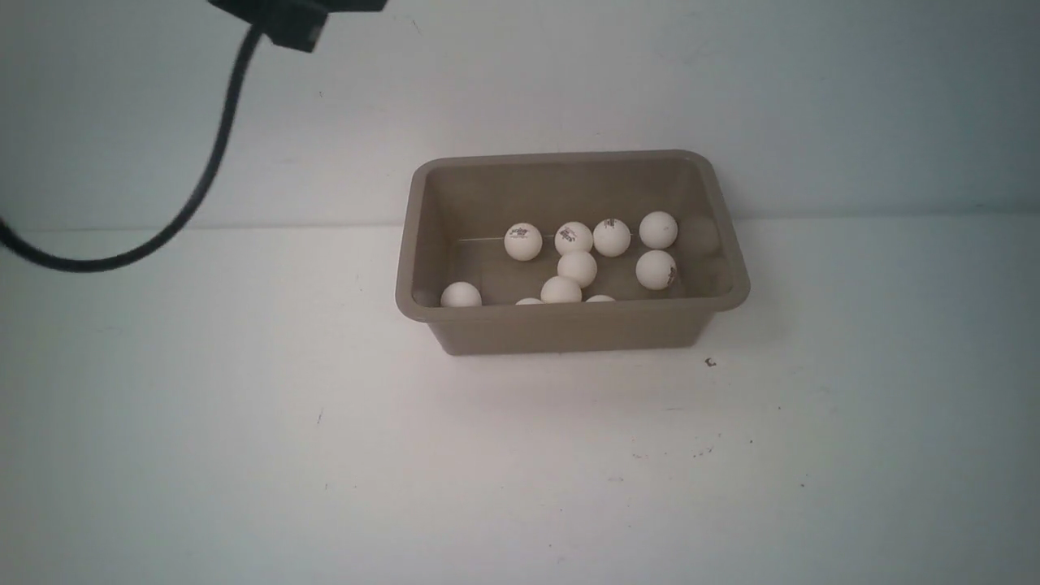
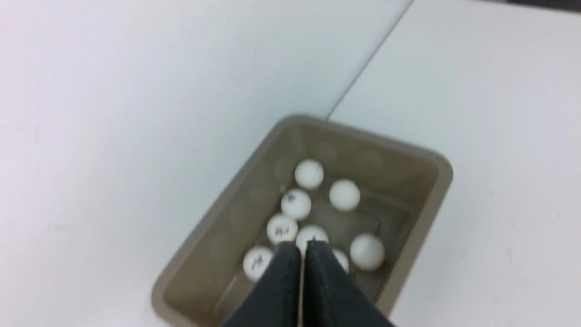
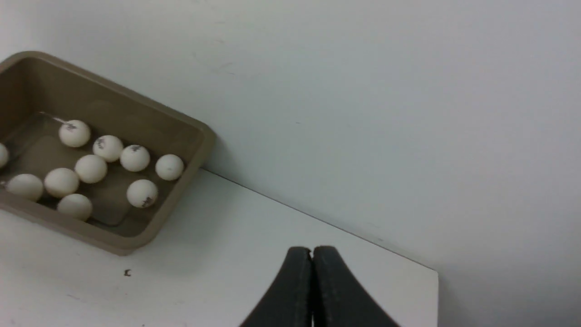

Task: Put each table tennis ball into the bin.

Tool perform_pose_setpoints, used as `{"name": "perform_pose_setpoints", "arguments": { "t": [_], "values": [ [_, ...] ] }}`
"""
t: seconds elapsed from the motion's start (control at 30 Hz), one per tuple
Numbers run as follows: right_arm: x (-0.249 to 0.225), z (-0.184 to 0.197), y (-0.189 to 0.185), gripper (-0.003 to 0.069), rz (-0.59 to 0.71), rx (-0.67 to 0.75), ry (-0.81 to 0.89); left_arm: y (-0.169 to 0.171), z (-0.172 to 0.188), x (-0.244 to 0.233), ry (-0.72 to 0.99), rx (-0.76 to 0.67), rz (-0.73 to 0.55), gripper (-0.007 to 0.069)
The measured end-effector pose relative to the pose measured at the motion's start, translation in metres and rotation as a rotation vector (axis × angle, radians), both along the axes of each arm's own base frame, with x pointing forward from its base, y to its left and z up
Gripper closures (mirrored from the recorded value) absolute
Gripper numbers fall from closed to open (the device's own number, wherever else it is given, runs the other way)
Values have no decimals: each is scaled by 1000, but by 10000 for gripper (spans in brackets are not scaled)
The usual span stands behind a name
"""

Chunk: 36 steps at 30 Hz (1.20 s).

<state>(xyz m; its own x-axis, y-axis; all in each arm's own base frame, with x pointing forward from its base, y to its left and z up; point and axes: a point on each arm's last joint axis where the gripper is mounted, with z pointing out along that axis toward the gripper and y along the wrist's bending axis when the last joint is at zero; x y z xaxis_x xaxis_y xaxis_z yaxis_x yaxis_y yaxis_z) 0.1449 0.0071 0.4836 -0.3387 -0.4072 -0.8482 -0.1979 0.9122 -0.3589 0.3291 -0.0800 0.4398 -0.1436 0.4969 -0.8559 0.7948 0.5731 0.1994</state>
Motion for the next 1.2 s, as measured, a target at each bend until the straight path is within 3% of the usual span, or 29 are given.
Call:
{"name": "perform_pose_setpoints", "arguments": {
  "t": [0.2,0.3,0.4,0.53,0.97,1.2],
  "values": [
    [-29,-84,-7,673,-54,11,-13,21,-11,-40,10,-4,77,629],
    [-31,-124,-7,675,-65,27,45,28,-42,-69,-2,-33,151,629],
    [-29,-142,-8,675,-79,54,57,30,-81,-95,10,-69,207,629],
    [-27,-157,-8,675,-85,65,70,33,-109,-119,-15,-95,262,629],
    [-59,-189,-9,675,-99,53,-20,37,-146,-178,-73,-110,328,629],
    [-76,-209,-9,675,-128,129,-44,38,-162,-205,-94,-189,371,629]
  ]
}}
